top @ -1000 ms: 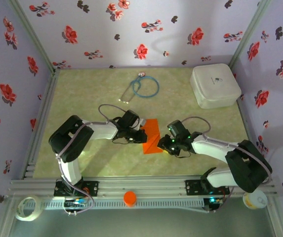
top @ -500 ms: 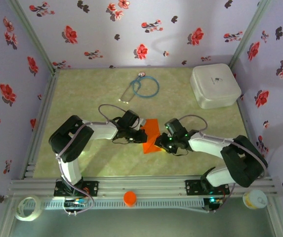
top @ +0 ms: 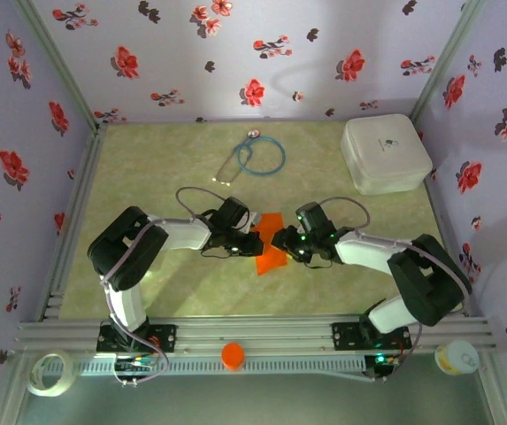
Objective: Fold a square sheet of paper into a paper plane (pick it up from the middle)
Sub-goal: Turn over the paper at the center of the table.
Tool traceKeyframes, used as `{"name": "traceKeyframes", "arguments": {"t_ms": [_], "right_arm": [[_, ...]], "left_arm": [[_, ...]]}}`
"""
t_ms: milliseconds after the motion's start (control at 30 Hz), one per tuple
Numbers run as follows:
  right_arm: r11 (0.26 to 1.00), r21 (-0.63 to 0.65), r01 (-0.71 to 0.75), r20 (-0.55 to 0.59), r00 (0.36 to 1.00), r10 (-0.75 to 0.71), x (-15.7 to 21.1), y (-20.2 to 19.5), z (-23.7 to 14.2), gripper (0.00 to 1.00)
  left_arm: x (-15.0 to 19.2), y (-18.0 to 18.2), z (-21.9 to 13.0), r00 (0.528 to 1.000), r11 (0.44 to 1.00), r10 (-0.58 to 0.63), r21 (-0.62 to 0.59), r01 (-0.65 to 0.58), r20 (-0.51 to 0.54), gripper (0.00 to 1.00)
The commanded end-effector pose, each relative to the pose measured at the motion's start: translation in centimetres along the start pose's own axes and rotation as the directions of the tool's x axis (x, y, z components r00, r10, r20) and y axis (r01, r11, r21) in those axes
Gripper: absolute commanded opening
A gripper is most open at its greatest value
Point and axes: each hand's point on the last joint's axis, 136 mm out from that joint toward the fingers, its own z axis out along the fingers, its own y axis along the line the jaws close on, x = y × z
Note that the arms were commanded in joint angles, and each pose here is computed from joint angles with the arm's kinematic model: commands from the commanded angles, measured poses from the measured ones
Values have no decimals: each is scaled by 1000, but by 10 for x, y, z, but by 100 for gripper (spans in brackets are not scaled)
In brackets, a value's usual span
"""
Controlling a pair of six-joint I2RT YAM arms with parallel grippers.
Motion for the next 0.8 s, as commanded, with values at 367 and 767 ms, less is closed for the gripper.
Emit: {"name": "traceKeyframes", "arguments": {"t_ms": [367,767], "right_arm": [[996,-87,-1,-1,1000,1,-25,5,10,24],[991,-127,34,-10,999,-36,-24,10,4,2]], "left_arm": [[7,20,5,1000,999,-28,-41,28,-7,5],[-12,-3,-14,997,1000,1,13,-2,73,13]]}}
